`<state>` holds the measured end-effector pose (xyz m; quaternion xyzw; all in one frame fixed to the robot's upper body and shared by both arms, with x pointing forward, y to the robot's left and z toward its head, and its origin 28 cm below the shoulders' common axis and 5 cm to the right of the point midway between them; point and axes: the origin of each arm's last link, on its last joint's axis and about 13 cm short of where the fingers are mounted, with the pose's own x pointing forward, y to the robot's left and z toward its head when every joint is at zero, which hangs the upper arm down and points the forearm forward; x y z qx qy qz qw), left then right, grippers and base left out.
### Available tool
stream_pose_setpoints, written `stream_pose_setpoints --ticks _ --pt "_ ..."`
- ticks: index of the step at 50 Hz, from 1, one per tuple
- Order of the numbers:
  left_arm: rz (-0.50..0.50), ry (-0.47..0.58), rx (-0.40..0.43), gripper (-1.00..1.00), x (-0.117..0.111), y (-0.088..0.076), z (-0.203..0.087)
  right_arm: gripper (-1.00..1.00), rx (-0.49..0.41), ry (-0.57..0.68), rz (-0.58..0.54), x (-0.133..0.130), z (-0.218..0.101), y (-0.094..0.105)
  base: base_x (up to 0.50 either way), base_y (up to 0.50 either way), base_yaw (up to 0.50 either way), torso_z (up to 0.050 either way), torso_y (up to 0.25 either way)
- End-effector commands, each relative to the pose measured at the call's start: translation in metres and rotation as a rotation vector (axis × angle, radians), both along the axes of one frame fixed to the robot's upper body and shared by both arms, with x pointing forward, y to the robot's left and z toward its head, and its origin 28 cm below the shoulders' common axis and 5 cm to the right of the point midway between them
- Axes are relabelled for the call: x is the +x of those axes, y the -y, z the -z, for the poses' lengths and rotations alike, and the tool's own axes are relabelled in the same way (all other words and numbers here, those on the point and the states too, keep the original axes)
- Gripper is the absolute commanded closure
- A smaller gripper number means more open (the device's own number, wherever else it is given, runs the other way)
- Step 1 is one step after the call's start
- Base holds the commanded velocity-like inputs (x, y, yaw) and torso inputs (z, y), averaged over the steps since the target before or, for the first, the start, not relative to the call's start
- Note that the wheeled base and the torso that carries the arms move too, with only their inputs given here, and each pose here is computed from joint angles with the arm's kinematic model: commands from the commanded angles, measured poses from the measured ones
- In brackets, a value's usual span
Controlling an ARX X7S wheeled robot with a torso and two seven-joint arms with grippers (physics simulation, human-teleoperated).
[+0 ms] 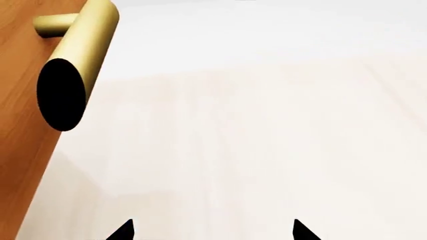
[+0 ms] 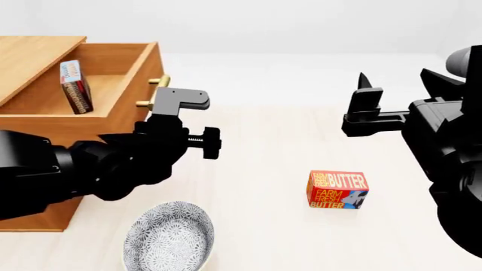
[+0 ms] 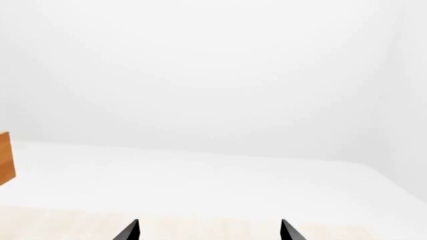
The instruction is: Put the chocolate pudding in the top drawer of the cabinet and close it.
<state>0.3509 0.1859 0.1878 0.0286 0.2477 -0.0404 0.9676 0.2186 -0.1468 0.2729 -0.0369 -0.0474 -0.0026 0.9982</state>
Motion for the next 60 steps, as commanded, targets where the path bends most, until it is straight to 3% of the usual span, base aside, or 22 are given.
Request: stream_pose_setpoints --ticks 1,60 --pt "-0.076 -0.007 -0.003 -1.00 0.003 -0.015 0.003 -1.00 0.001 -0.001 -0.002 0.000 0.000 -0.001 0.00 0.00 0.00 0.000 0.000" --pt "-0.486 0.007 -0.023 -1.00 0.021 -0.103 0.005 -1.00 -0.002 -0.008 -0.025 0.008 0.001 -0.009 0.00 0.00 0.00 0.000 0.000"
